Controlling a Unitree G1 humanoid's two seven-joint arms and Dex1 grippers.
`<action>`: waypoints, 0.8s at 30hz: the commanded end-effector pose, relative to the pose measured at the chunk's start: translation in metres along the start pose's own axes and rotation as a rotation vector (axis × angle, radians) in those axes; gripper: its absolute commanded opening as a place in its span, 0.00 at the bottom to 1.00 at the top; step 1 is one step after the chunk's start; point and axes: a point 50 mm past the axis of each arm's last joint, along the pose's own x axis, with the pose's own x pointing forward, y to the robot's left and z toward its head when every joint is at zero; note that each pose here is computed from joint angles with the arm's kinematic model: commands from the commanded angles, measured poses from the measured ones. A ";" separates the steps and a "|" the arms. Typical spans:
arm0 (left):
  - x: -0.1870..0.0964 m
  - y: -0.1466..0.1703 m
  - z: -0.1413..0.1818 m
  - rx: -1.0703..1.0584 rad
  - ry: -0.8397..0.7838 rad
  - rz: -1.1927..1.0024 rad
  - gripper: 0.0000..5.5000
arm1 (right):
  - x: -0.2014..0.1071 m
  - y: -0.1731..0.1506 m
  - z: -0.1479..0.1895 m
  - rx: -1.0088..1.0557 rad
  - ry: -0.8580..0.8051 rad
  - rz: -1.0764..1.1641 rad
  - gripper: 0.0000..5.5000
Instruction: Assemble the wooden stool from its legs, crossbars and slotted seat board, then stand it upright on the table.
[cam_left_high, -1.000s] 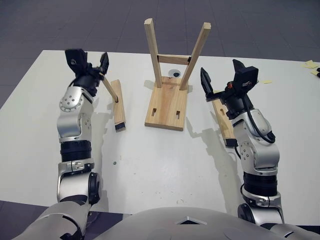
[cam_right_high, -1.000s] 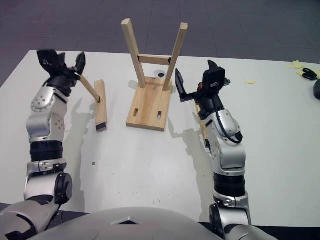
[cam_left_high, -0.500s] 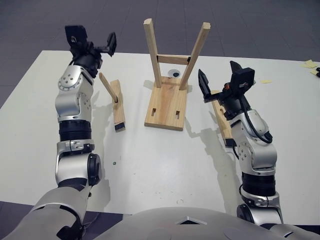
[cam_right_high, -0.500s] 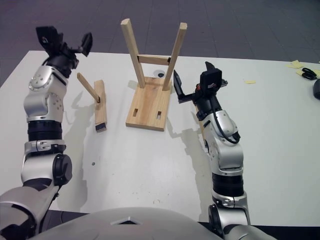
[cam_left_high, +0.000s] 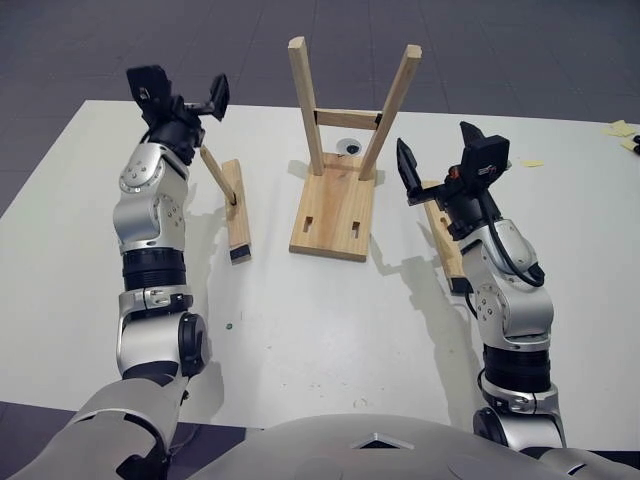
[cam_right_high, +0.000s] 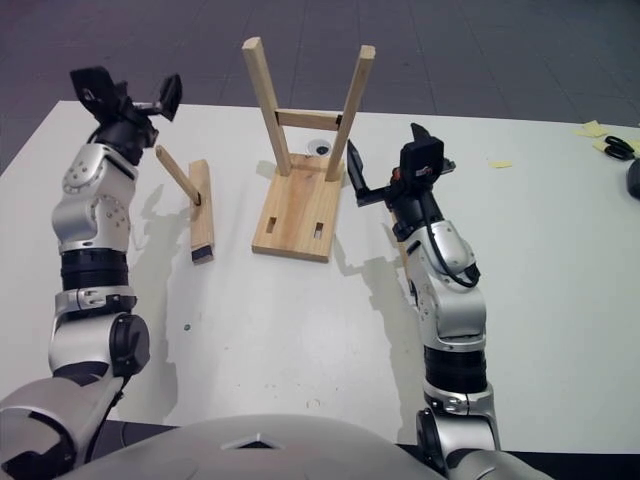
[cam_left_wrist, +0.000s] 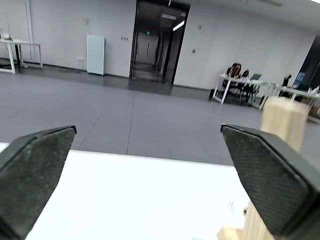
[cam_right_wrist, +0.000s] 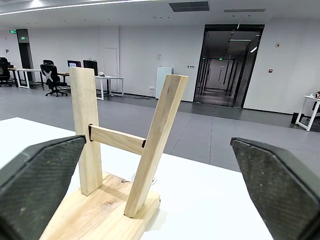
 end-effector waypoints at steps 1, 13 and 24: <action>0.008 -0.010 0.049 0.014 -0.132 -0.034 0.98 | 0.001 0.001 0.002 -0.001 -0.013 -0.001 0.98; -0.037 0.018 -0.121 0.049 0.488 -0.010 0.98 | 0.003 0.003 0.002 0.009 0.003 0.002 0.98; -0.021 0.026 -0.072 0.051 0.264 0.014 0.98 | -0.001 0.008 -0.002 0.020 0.017 0.014 0.98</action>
